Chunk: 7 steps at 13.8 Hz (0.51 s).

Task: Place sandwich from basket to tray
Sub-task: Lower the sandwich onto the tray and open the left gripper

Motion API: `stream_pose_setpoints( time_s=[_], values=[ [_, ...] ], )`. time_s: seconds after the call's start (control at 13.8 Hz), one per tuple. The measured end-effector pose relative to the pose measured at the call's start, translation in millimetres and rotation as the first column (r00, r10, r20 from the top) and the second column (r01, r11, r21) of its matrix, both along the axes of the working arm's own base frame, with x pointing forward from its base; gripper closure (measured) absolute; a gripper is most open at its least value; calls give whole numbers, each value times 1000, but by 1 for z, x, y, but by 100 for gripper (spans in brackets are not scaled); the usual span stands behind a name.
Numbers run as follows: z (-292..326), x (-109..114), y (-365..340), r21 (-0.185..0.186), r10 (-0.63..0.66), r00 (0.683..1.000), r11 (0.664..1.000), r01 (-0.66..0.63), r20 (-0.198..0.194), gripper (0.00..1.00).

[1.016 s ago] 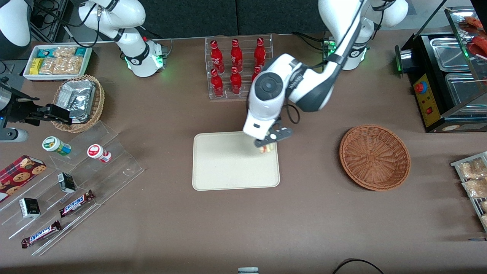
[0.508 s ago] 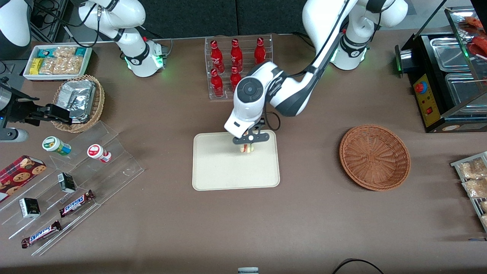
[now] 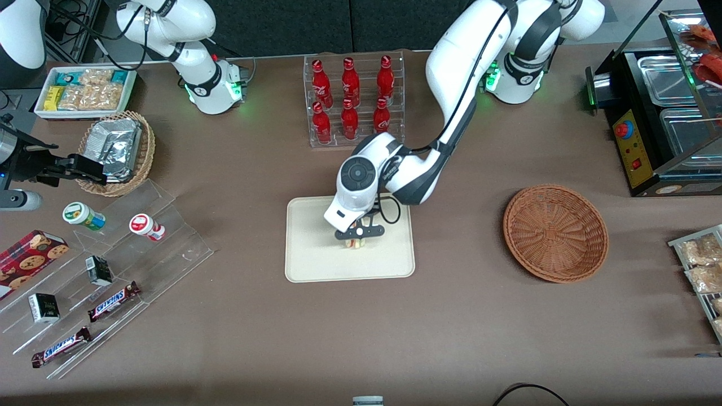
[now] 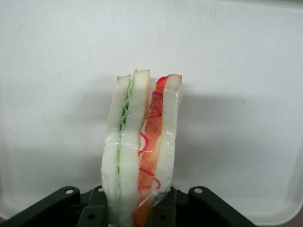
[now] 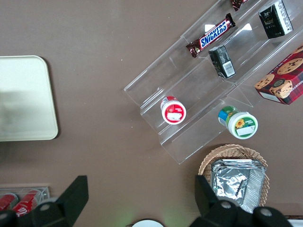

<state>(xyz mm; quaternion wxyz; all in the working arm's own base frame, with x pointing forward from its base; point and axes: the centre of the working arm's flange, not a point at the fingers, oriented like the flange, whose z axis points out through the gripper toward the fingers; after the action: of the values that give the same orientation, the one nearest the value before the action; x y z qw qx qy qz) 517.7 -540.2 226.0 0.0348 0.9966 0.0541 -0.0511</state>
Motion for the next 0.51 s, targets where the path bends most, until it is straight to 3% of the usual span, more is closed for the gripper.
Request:
stream_pose_setpoints(
  time_s=[0.22,0.44,0.51],
  values=[
    [-22,9,2,26,-65,998,998,64,19,83],
    [-26,11,1,25,-81,996,996,80,23,83],
    [-26,12,1,26,-82,996,996,81,24,77]
  ],
)
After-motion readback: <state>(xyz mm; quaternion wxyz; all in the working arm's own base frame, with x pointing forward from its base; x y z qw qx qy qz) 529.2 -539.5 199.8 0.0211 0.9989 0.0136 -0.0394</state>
